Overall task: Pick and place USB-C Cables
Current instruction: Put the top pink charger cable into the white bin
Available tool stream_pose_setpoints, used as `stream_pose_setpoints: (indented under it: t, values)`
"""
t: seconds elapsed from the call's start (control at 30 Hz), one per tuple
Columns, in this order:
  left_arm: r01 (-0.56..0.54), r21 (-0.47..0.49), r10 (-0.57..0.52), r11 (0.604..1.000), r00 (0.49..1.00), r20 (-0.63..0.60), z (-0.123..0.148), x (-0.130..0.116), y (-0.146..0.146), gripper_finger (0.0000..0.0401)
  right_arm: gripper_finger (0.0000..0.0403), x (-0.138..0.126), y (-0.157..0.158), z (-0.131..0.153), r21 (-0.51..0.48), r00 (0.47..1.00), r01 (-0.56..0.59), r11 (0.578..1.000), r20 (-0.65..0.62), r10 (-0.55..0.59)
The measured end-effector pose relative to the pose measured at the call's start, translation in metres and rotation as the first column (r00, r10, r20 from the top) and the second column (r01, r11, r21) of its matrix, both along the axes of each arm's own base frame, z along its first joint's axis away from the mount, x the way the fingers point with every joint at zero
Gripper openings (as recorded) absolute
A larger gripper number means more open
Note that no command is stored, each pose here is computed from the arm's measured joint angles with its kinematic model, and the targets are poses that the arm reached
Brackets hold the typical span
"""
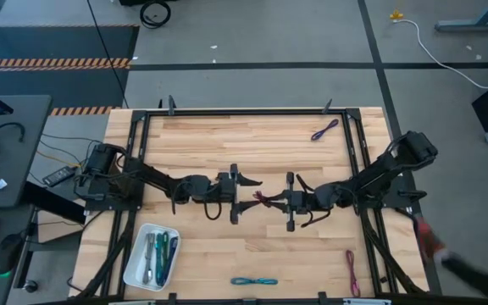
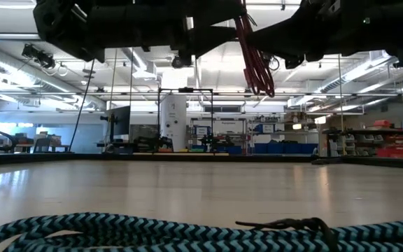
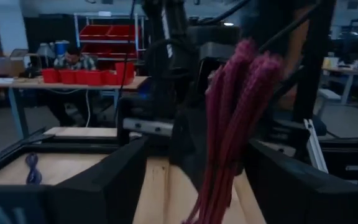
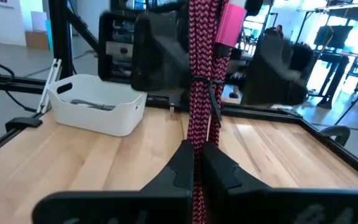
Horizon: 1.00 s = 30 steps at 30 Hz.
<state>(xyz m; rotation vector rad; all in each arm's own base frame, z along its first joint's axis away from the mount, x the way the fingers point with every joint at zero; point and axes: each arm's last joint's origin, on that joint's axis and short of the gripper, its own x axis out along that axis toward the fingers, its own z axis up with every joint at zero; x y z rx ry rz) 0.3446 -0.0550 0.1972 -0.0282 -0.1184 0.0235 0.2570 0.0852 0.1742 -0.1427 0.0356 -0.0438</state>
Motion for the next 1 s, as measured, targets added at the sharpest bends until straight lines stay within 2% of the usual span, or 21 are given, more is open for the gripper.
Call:
stream_pose_setpoints:
  t: [0.17, 0.27, 0.5, 0.63, 0.8, 0.9, 1.0]
  values:
    - [0.036, 0.053, -0.037, 0.998, 0.999, 0.005, 0.008, 0.007, -0.001, 0.0211, 0.001, 0.001, -0.001, -0.001, 0.006, 1.0, -0.006, 1.0, -0.002, 0.006]
    - [0.038, 0.07, -0.035, 0.997, 0.999, -0.038, 0.008, 0.011, -0.002, 0.0168, 0.001, 0.001, -0.001, -0.001, 0.007, 1.0, -0.004, 1.0, -0.001, 0.004]
    - [0.049, 0.086, -0.042, 0.995, 0.996, -0.076, 0.006, 0.013, -0.004, 0.0031, 0.0054, 0.001, -0.001, -0.004, -0.006, 0.999, 0.004, 1.0, -0.032, -0.004]
    - [0.003, 0.09, 0.007, 0.996, 0.994, -0.11, 0.004, 0.011, -0.01, 0.0031, 0.0091, -0.007, -0.007, -0.006, -0.058, 0.981, 0.103, 0.993, -0.16, -0.111]
    - [-0.098, 0.086, 0.114, 0.991, 0.972, -0.203, 0.016, -0.001, -0.022, 0.0031, 0.0139, -0.031, -0.019, -0.001, -0.086, 0.903, 0.273, 0.958, -0.32, -0.286]
    - [-0.138, 0.06, 0.15, 0.989, 0.939, -0.308, 0.036, -0.01, -0.031, 0.0031, 0.0156, -0.041, -0.024, 0.0, -0.064, 0.87, 0.316, 0.947, -0.379, -0.316]
    - [-0.181, 0.005, 0.163, 0.983, 0.874, -0.458, 0.064, -0.017, -0.04, 0.0031, 0.0162, -0.044, -0.025, -0.003, -0.059, 0.851, 0.333, 0.941, -0.411, -0.327]
